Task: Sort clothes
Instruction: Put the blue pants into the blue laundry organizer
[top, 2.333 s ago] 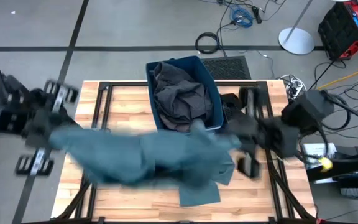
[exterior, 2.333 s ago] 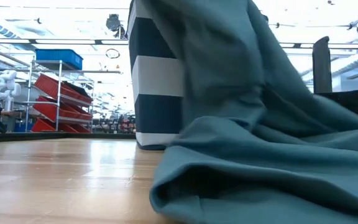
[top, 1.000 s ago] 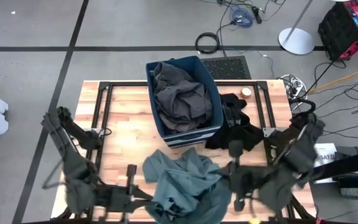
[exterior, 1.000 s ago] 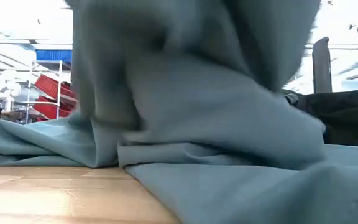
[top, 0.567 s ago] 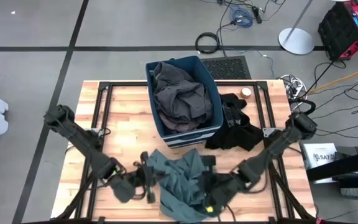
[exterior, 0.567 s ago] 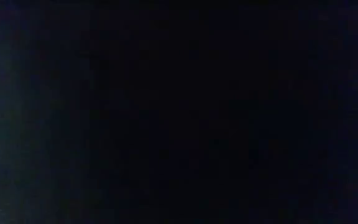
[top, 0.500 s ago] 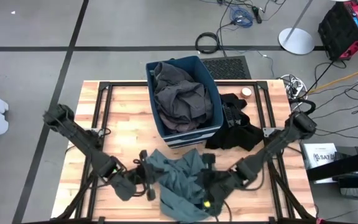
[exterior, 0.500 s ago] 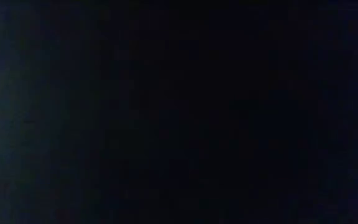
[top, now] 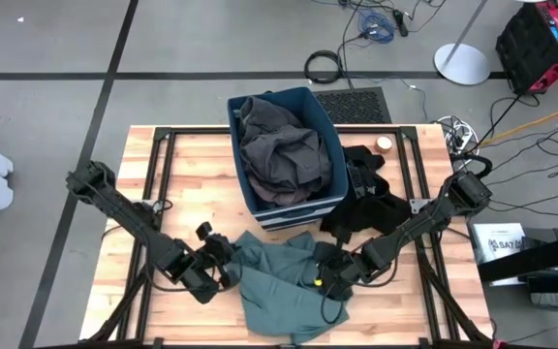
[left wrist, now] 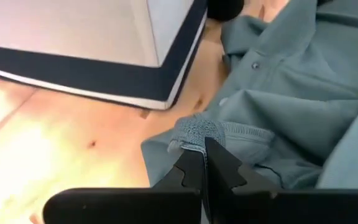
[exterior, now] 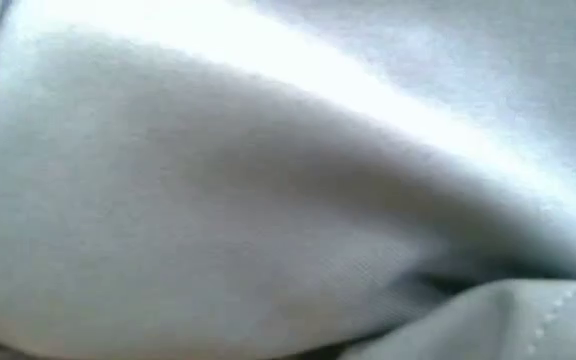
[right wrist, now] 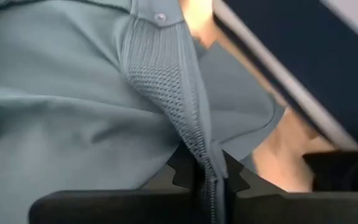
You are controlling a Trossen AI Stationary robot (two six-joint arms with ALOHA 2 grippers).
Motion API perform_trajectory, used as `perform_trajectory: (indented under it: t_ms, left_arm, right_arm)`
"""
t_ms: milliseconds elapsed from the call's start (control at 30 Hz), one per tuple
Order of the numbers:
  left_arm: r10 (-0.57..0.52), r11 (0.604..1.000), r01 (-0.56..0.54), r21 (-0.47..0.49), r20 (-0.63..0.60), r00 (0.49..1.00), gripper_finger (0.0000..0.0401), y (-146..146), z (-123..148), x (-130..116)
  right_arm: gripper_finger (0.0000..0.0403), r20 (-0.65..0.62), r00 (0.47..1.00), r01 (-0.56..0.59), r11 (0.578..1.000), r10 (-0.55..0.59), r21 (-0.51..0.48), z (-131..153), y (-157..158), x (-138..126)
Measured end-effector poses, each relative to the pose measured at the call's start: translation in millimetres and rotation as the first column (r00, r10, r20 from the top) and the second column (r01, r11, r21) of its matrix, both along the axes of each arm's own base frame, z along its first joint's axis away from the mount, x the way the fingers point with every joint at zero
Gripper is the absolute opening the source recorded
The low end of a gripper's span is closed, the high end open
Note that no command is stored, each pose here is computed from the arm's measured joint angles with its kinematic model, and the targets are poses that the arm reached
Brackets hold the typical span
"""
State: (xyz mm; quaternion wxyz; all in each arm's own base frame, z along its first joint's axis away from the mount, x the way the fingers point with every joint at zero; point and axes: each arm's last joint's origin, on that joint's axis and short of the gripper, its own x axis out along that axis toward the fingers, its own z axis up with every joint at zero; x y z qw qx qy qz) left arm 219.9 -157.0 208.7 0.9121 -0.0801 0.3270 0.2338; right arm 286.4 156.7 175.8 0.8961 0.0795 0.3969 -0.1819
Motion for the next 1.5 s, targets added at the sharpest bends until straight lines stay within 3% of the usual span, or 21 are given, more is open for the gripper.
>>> perform_trajectory:
  t_ms: [133, 233, 467, 733, 933, 1100, 1233, 1367, 1500]
  left_arm:
    - [-0.015, 0.999, 0.013, -0.052, -0.050, 0.999, 0.0007, 1.6, -2.9, 2.3]
    - [-0.016, 0.998, 0.012, -0.063, -0.076, 0.997, 0.0009, 2.4, -6.9, 5.0]
    - [-0.013, 0.999, 0.009, -0.034, -0.116, 0.993, 0.0014, 0.5, -19.3, 9.1]
    - [-0.109, 0.994, 0.112, 0.003, -0.195, 0.975, 0.0099, -1.4, -20.3, 9.6]
    - [-0.145, 0.989, 0.150, 0.020, -0.154, 0.977, 0.0128, -3.3, 5.7, 15.8]
    - [-0.255, 0.966, 0.258, 0.025, -0.081, 0.963, 0.0129, -7.6, 44.0, 12.3]
    - [-0.274, 0.961, 0.273, 0.049, 0.014, 0.962, 0.0130, -6.7, 70.8, 0.2]
    - [-0.246, 0.964, 0.229, 0.132, 0.133, 0.960, 0.0130, -7.1, 90.9, -17.0]
    - [-0.191, 0.967, 0.136, 0.217, 0.256, 0.948, 0.0130, -11.1, 103.8, -31.7]
  right_arm:
    - [0.0028, -0.036, 0.999, -0.011, 0.998, 0.014, 0.069, -2.3, 1.0, -1.6]
    - [0.0048, -0.063, 0.998, -0.018, 0.998, 0.023, 0.066, -3.5, 0.6, -3.5]
    - [0.0140, -0.167, 0.985, -0.010, 0.990, 0.034, 0.142, -7.3, -5.7, -5.9]
    - [0.0259, -0.196, 0.979, -0.034, 0.994, 0.054, 0.104, -16.5, -17.0, 4.0]
    - [0.0293, -0.216, 0.975, -0.045, 0.998, 0.055, 0.054, -48.8, -32.4, 27.4]
    - [0.0288, -0.211, 0.976, -0.049, 0.997, 0.061, 0.065, -70.6, -37.7, 41.4]
    - [0.0256, -0.234, 0.972, -0.007, 0.996, 0.029, 0.094, -74.0, -39.3, 40.8]
    - [0.0178, -0.234, 0.972, 0.004, 0.994, 0.021, 0.106, -71.2, -39.6, 39.4]
    - [0.0068, -0.240, 0.971, 0.012, 0.993, 0.017, 0.116, -71.1, -39.6, 38.7]
